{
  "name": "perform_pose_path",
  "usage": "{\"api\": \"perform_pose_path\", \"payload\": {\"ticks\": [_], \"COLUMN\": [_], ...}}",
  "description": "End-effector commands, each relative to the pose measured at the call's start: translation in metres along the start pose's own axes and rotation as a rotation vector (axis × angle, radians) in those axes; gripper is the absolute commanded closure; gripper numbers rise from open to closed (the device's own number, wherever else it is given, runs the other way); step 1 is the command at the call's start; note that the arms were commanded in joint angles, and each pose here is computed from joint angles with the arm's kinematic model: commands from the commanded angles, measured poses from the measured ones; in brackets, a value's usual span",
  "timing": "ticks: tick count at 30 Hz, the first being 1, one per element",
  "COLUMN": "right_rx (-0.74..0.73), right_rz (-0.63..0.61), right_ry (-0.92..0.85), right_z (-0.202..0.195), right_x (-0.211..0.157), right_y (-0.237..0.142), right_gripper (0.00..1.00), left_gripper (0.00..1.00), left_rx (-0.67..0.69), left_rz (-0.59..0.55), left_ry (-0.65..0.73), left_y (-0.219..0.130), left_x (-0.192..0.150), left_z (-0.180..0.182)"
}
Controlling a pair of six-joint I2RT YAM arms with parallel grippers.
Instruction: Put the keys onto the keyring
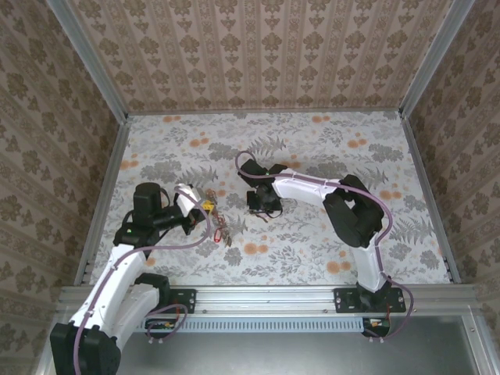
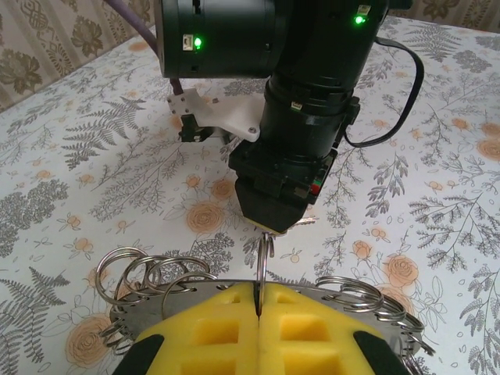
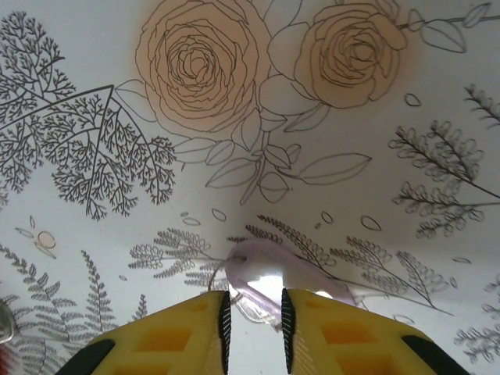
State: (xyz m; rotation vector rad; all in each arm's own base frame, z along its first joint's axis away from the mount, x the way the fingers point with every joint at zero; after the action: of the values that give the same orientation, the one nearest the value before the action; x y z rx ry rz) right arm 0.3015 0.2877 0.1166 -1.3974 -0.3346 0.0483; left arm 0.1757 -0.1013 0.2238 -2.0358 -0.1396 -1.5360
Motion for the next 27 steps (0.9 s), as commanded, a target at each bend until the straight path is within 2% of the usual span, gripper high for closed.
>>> {"api": "perform_pose_path", "payload": {"ticks": [1,12,17,27], "right_rx": [-0.007,-0.043,-0.117,-0.124], "right_rz": [0.013,0.033,0.036,-0.024], "right_ry": [-0.005,-0.043,-0.046,-0.076], "right_z": [0.007,0.014,0.010,0.010], "right_x": [0.003,0.001,-0.006,-0.012], "right_y": [0.002,0.007,0.005,-0.013], "right_gripper": [0.73,0.73,0.76,0.98], "left_gripper": [1.00,1.00,1.00,1.00], "left_rx": [-0.015,-0.015,-0.021,-0.055], "left_rz": [-0.027,-0.023,-0.021,-0.015], "left_ry": [0.004,0.003,0.001,-0.001], "left_y": [-0.001,-0.001,0.000,0.001], "left_x": [0.005,0.004,0.004,0.004], "left_z": [0.000,0.000,-0.001,-0.003]}}
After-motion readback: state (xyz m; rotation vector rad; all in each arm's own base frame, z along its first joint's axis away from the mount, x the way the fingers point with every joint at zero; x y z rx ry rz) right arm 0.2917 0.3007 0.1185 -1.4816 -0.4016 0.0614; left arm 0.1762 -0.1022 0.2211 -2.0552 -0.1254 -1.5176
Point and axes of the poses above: each hand's point on the last joint's axis, 136 mm out from that joint toward the fingers, its own y axis out along the fingers, its own z axis along the line the jaws close on, x = y × z, the point moved 9 cm from there along -y, back along the fingers, and after that the axes turned 13 degrees about -y, right-handed, at the moved point
